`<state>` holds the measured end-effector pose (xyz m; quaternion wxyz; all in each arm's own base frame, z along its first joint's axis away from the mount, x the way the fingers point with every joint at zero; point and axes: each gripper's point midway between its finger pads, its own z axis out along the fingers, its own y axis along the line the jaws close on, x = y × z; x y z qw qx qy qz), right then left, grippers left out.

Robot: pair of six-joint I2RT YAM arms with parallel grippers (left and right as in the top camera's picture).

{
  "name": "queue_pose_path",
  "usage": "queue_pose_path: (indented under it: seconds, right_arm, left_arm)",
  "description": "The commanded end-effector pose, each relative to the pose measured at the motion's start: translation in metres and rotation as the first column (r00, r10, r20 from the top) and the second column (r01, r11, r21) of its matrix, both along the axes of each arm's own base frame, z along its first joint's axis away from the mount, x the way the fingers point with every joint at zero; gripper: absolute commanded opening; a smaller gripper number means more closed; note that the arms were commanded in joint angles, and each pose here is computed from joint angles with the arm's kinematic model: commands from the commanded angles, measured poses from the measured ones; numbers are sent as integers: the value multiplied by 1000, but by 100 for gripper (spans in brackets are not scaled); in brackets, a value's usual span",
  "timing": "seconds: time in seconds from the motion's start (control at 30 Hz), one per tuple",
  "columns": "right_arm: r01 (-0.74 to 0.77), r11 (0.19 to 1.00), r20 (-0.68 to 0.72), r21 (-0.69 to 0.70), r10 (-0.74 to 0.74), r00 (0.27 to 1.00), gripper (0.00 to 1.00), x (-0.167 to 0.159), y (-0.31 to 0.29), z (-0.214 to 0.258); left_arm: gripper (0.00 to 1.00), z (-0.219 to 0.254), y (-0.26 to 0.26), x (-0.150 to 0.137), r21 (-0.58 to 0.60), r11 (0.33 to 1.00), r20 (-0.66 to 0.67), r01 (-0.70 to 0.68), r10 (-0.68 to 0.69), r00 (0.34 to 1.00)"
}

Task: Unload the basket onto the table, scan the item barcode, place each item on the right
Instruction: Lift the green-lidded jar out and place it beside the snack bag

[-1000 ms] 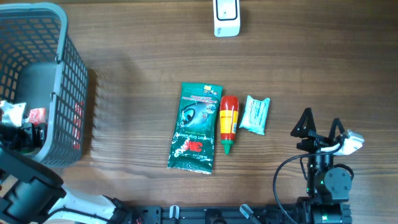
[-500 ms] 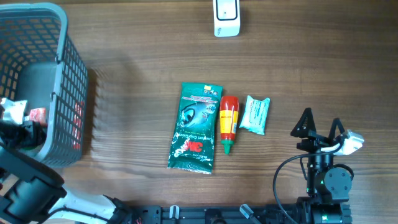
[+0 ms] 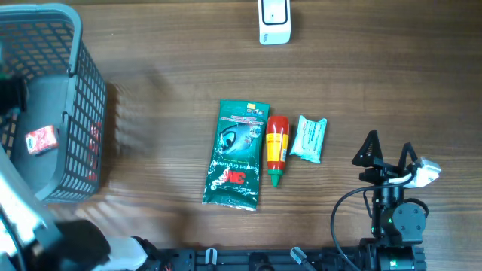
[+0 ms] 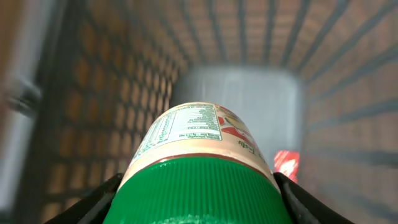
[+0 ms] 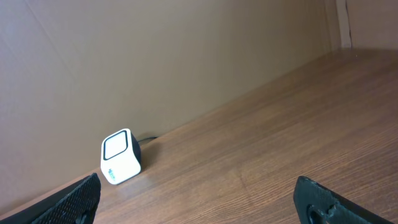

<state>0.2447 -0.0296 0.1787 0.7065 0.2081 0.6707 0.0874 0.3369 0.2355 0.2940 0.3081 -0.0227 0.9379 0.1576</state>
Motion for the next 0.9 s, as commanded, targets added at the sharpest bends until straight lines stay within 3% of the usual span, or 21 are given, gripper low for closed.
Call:
queue_pose_path:
  seconds: [0.0,0.2,0.43,0.57,0.77,0.87]
  right_arm:
    - [10,1000,7,0,-10,1000,100,-1,-1,1]
    - [10,1000,7,0,-10,1000,100,-1,-1,1]
    - [10,1000,7,0,-10,1000,100,-1,-1,1]
    - [10,1000,7,0,-10,1000,100,-1,-1,1]
    - [10,1000,7,0,-10,1000,100,-1,-1,1]
    - [10,1000,8,0,-10,1000,100,-1,-1,2]
  left_arm:
    - [60,79,-60,5,-23,991,267,134,-123,956]
    - [60,138,-168,-3,-137,921,485,363,-257,836]
    - [56,117,-297,0,-312,733,435,605,-456,777]
    - [57,75,-350,18,-332,691,309,642,-563,766]
    - [56,-29,-368,29,-369,788,-73,493,-553,830]
    - [55,-77,-370,33,-405,818,-225,409,-523,822]
